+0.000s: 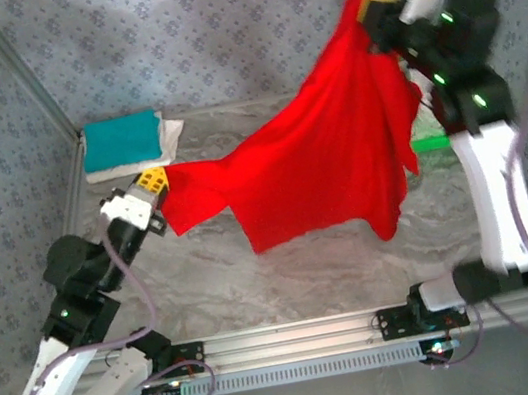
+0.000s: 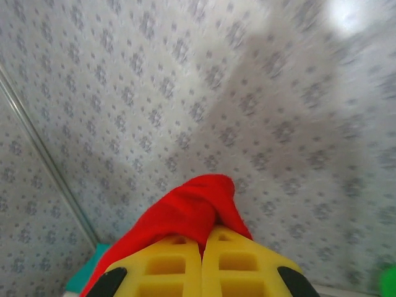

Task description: Fold and stack the t-shirts

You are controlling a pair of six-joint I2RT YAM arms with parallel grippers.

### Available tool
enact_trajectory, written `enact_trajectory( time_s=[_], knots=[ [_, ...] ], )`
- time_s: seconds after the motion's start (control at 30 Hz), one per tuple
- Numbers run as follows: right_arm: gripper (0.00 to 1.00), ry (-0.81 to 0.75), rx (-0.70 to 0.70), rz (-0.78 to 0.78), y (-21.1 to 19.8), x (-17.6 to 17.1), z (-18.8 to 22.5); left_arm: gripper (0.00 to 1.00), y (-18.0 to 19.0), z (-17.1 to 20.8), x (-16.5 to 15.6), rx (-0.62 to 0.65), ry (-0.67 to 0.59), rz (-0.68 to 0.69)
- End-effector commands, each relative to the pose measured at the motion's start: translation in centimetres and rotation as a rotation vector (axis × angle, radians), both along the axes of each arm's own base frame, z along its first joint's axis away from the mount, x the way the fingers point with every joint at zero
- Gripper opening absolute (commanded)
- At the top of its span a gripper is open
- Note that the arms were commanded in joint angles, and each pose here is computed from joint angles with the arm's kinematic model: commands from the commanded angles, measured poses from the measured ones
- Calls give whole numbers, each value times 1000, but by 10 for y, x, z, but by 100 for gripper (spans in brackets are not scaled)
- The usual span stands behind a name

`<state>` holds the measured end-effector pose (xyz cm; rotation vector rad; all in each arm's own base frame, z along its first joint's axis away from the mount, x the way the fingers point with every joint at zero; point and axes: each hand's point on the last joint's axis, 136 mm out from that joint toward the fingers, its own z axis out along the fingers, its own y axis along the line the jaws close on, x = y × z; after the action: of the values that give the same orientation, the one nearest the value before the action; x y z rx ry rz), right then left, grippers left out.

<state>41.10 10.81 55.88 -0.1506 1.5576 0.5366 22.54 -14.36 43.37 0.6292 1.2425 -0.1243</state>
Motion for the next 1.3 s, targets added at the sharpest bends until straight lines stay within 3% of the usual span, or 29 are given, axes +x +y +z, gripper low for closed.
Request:
enact_trajectory(
  time_s=[0.0, 0.03, 0.1, 0.13, 0.17, 0.2, 0.23, 0.37, 0.57, 0.73, 0.87, 1.03, 1.17, 1.27],
  knots=[
    [0, 89, -30, 100, 56, 90, -50, 0, 24, -40, 58, 85, 66, 273],
    [2, 151, -10, 105, 71, 128, -78, 0, 33, -53, 73, 72, 111, 318],
    [43, 173, 65, 136, 92, 173, -99, 0, 55, -74, 101, -15, 190, 420],
    [68, 181, 119, 137, 97, 193, -113, 0, 64, -86, 114, -46, 224, 453],
    [80, 180, 175, 136, 97, 207, -122, 0, 71, -100, 125, -66, 259, 485],
    [99, 191, 220, 132, 93, 216, -128, 0, 73, -111, 133, -71, 282, 504],
    [100, 228, 261, 136, 88, 221, -137, 0, 72, -122, 139, -60, 303, 511],
    [100, 377, 200, 160, 78, 187, -148, 0, 72, -152, 145, -38, 380, 531],
    [100, 481, 16, 99, 65, 66, -183, 0, 78, -182, 125, -35, 431, 530],
    [98, 623, 37, -26, 29, -14, -278, 0, 77, -198, 118, -50, 487, 519],
    [86, 824, 90, -50, 22, -51, -363, 0, 78, -208, 117, -89, 525, 533],
    [51, 989, 94, 91, 73, -78, -423, 0, 85, -223, 113, -129, 569, 574],
    [5, 1055, 30, 216, 129, -86, -453, 0, 96, -228, 108, -163, 567, 626],
    [3, 1142, 41, 200, 145, -81, -483, 0, 108, -232, 107, -200, 583, 680]
  ],
)
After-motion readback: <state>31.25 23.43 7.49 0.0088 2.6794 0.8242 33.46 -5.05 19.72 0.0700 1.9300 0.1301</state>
